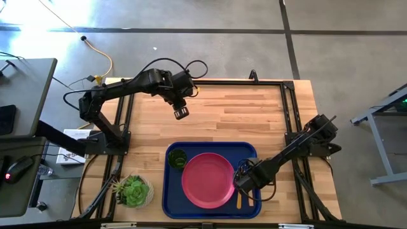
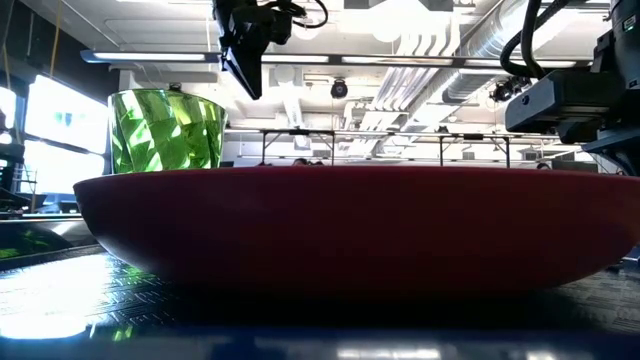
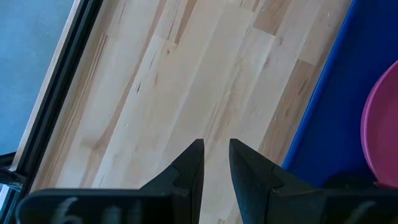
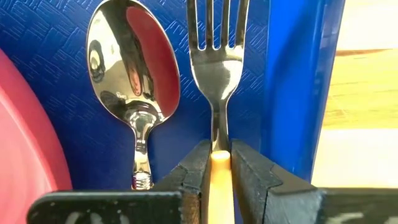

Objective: Pick and place plate/cup/fork/spoon on tray
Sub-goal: Put the orange fork on the blue serving tray to the right side of the yellow spoon

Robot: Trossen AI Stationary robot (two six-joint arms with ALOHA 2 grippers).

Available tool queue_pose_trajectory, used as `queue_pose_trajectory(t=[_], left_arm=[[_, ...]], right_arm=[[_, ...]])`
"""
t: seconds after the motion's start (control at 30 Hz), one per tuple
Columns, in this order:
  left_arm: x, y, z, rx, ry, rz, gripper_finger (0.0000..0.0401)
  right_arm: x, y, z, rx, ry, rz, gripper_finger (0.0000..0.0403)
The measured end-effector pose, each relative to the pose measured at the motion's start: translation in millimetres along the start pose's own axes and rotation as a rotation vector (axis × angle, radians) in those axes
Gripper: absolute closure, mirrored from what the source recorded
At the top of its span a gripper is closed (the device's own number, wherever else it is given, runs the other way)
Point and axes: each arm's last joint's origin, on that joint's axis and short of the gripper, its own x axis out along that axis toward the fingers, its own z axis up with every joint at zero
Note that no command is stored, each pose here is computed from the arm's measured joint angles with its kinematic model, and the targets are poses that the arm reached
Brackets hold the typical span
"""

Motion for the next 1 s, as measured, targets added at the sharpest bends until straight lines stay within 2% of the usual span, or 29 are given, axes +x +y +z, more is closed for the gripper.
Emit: queue_pose_trajectory(t=[0.63, 1.0], left_arm=[[0.0, 0.0, 0.0, 0.000, 0.000, 0.000, 0.0336], [0.0, 0.1, 0.0, 0.000, 0.000, 0.000, 0.0336]], right_arm=[[-0.1, 0.7, 0.2, 0.021, -0.013, 0.015, 0.0350], [-1.4, 3.0, -1.7, 0.026, 0.028, 0.027, 0.0349]])
